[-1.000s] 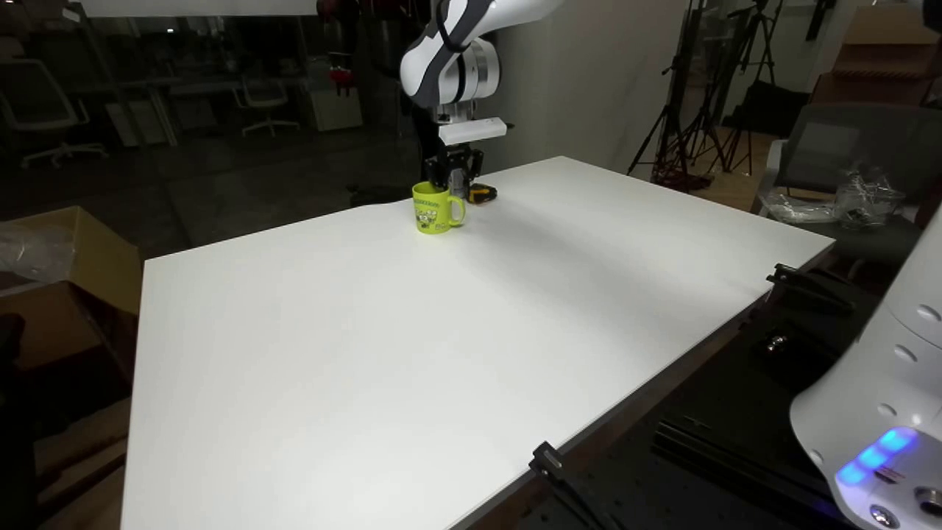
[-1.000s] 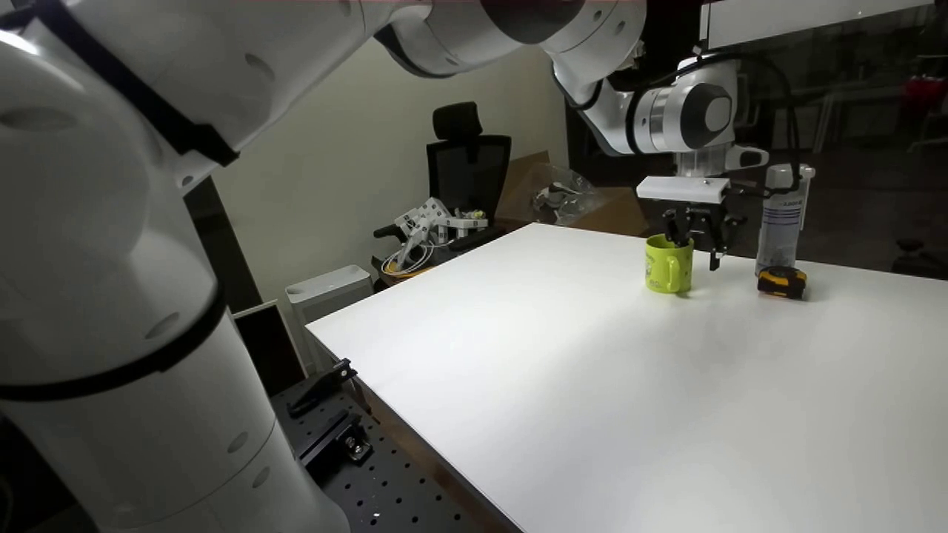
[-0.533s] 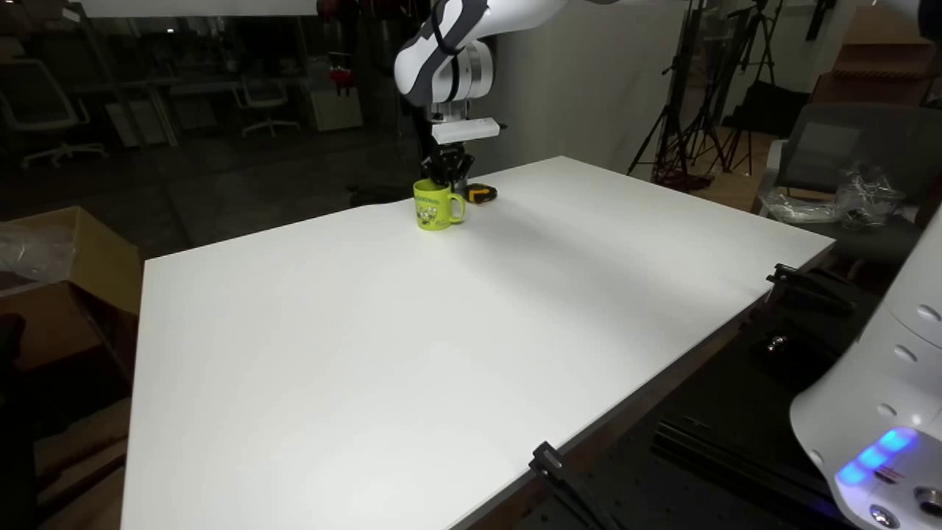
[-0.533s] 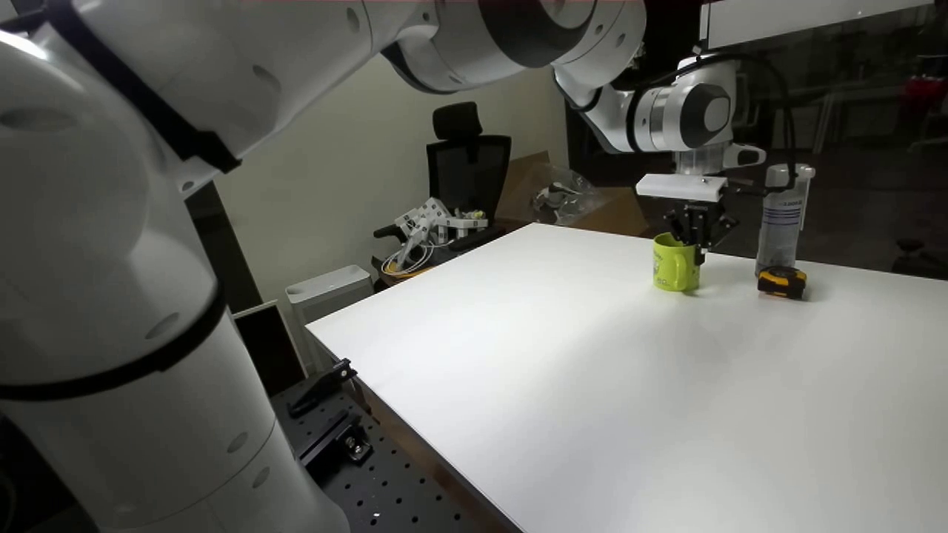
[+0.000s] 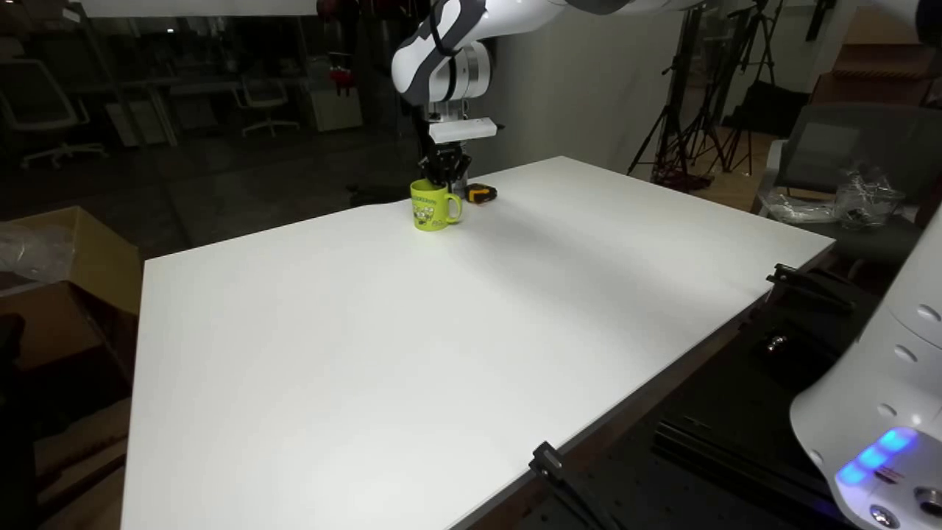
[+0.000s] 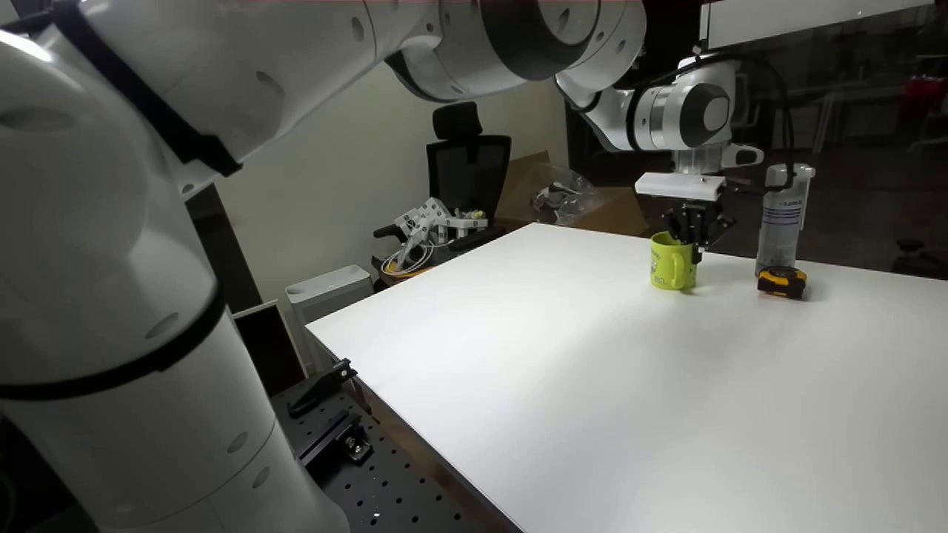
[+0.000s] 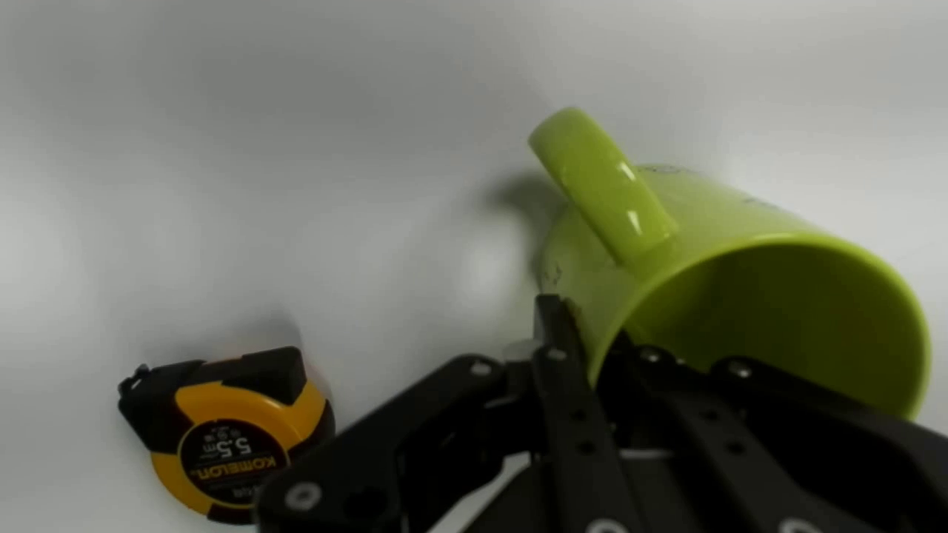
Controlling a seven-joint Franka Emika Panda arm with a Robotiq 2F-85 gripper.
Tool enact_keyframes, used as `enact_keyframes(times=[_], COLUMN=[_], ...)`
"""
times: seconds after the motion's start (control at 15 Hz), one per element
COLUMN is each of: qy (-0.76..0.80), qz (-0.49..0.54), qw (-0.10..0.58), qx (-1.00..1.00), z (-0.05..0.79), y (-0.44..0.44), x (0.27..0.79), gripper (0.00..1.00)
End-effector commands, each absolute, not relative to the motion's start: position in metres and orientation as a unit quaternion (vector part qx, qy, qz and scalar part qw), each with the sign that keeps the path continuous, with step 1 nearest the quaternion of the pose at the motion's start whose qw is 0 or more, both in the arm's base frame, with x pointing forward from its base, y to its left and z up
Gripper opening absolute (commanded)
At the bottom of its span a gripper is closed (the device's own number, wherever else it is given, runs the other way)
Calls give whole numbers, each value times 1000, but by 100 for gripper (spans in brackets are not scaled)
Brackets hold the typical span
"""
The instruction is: Slide the mug forward
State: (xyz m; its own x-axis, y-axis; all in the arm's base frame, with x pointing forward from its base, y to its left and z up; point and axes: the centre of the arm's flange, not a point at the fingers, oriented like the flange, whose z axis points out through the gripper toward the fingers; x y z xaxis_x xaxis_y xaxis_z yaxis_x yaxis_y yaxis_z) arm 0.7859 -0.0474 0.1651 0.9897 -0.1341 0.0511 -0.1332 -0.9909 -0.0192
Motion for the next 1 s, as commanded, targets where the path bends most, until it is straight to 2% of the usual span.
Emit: enact_keyframes(times=[0.0,0.4,0.93], qy=[67,47,70], qz=[-26,-1,34], qw=[8,-13,-25], qx=[-997,-999,-997], z=[165,168,168], y=[-47,-10,59], x=[786,756,672], gripper=[2,2,2])
